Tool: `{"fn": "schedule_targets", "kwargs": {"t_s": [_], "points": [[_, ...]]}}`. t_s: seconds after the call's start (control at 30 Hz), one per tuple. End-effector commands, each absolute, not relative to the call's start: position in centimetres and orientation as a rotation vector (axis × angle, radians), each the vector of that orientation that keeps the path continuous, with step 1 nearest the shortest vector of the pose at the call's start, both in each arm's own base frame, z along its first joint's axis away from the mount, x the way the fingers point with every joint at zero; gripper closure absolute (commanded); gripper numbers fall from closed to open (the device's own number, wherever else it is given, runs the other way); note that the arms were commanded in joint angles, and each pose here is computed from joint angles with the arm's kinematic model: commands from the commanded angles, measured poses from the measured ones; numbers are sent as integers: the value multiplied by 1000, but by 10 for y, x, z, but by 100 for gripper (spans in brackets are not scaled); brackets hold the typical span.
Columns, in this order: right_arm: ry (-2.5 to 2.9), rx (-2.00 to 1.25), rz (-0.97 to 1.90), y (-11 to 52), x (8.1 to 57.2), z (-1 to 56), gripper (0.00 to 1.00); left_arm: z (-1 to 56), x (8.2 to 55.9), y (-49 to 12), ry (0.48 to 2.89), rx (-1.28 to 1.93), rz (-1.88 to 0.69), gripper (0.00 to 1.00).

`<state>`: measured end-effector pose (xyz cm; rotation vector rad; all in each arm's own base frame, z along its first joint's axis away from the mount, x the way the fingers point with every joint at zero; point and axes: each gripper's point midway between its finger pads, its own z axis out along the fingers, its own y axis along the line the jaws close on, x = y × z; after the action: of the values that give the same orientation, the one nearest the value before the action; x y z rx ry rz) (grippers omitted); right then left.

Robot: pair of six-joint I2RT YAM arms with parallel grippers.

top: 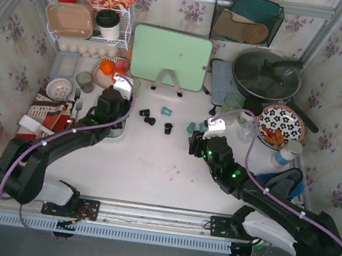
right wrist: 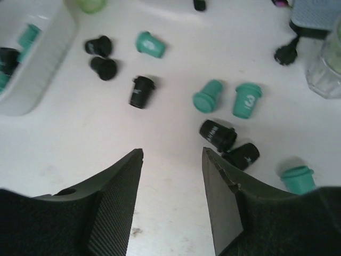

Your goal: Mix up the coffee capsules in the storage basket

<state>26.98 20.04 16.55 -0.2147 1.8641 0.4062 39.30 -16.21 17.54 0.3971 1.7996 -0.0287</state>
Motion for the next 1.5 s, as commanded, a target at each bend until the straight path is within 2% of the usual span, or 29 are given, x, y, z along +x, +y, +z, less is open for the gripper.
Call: {"fn": "schedule_targets", "kwargs": {"t_s": [0.0, 0.2, 0.3, 0.43, 0.53, 0.6, 0.77, 0.9, 0.97, 1.23, 1.47], "points": [[1900, -201, 292, 187, 286, 143, 46, 128, 399, -116, 2017, 189, 15, 75], [2018, -164, 230, 179, 307, 103, 46, 101, 431, -87, 2156, 84, 38, 74], [2076, -125, 199, 172, 313, 87, 44, 98, 442, -88, 2189, 76, -3, 69], [2130, -166, 196, 172, 314, 76, 39, 86, 446, -91, 2286, 7, -107, 53], [2149, -242, 178, 169, 317, 78, 32, 80, 444, -93, 2324, -31, -135, 47], [2166, -315, 140, 165, 321, 79, 27, 79, 441, -93, 2329, -48, -147, 38], [2249, -580, 46, 160, 323, 63, 23, 87, 423, -100, 2349, -90, -207, 32], [2317, -660, 6, 139, 334, 48, 23, 91, 400, -112, 2349, -23, -202, 29], [2327, -683, 23, 138, 338, 46, 24, 94, 388, -120, 2336, 38, -157, 19], [2332, -807, 122, 143, 339, 36, 24, 126, 375, -143, 2235, 166, -78, 17], [2379, -845, 151, 137, 335, 19, 26, 155, 368, -149, 2143, 170, -106, 17]]}}
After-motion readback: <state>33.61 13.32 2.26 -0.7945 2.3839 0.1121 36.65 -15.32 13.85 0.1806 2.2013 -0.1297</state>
